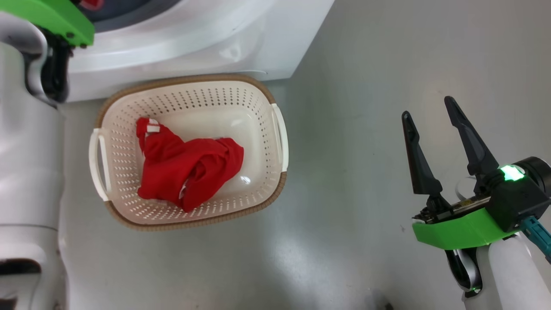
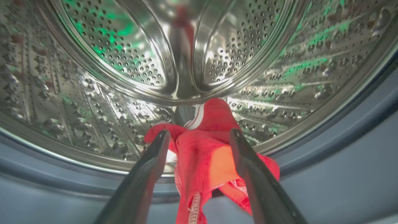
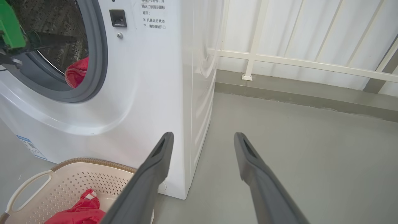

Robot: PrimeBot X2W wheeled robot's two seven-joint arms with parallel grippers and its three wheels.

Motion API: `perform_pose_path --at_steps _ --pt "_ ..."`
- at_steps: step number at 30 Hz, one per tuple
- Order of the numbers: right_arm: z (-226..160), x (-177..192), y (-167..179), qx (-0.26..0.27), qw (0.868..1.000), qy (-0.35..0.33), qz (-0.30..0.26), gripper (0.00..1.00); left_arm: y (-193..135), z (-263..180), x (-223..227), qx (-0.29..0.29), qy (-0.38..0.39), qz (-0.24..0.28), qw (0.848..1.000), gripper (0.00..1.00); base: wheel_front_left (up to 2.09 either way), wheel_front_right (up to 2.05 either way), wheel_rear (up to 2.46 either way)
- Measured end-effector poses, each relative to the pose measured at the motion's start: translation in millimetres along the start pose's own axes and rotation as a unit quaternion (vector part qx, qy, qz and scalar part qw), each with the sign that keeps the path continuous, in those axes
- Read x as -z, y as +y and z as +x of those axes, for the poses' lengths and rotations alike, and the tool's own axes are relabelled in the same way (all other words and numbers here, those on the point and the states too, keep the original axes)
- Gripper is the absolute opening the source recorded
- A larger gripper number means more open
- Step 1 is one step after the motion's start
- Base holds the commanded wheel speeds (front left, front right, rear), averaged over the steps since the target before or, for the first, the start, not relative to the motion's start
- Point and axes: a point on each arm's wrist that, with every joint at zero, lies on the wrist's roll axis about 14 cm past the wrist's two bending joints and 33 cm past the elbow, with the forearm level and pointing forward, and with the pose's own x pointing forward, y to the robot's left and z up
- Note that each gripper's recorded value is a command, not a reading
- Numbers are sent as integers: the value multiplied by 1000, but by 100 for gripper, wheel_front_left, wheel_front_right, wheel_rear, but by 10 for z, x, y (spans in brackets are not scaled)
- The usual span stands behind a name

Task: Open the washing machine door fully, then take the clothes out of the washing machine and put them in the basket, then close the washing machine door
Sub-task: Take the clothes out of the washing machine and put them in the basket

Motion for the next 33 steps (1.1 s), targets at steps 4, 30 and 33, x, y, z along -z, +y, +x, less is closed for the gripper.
perform_pose_path --at_steps 4,30,33 --pt "22 39 -23 2 1000 4 -2 100 19 85 197 1 52 -2 999 100 0 0 0" --pt "11 122 -122 15 1000 17 0 100 12 160 661 18 151 73 986 0 0 0 0" --pt "13 80 -126 16 1000 11 0 100 -15 169 489 21 114 74 990 0 0 0 0"
